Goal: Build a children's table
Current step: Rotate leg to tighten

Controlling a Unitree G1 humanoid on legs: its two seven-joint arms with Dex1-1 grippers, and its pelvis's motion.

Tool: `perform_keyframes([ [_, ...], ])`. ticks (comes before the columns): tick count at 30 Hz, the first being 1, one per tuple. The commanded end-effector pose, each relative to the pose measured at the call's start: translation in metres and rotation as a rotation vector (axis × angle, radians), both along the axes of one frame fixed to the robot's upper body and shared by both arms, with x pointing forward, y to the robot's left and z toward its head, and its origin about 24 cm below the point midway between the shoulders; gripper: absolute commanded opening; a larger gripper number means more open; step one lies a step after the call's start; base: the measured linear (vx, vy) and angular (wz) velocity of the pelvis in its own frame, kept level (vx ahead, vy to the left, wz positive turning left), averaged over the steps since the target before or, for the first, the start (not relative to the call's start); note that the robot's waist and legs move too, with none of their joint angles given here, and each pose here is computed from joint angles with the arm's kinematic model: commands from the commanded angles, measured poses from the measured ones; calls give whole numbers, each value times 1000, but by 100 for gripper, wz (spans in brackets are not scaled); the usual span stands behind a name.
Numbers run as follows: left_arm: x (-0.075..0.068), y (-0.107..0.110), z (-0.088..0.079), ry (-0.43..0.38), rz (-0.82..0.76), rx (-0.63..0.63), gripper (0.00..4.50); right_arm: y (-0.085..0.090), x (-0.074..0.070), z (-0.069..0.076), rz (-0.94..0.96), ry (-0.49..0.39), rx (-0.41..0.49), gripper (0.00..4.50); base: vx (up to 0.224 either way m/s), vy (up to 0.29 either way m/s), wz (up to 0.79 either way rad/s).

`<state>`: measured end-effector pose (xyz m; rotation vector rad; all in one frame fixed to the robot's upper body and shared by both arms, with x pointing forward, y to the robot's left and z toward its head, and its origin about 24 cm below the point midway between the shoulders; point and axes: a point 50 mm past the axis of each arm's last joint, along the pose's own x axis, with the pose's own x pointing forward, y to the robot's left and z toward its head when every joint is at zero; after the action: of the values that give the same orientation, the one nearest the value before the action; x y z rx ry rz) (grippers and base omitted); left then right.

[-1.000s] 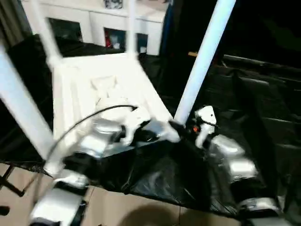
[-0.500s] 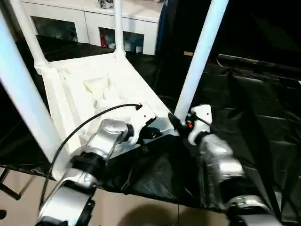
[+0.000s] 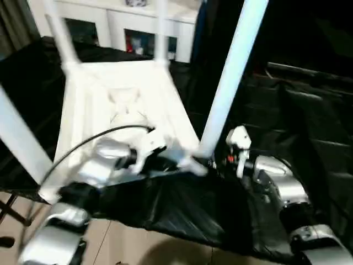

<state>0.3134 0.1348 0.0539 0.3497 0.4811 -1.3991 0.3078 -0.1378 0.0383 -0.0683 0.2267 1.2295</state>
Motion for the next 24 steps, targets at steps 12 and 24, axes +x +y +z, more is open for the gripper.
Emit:
perform_keyframes([
  [12, -9, 2, -1, 59, -116, -5, 0, 1, -10, -2, 181, 99, -13, 244, 0, 0, 0],
  [24, 3, -22, -12, 30, 96, -30, 0, 7, -10, -35, -228, 155, -6, 219, 0, 0, 0],
])
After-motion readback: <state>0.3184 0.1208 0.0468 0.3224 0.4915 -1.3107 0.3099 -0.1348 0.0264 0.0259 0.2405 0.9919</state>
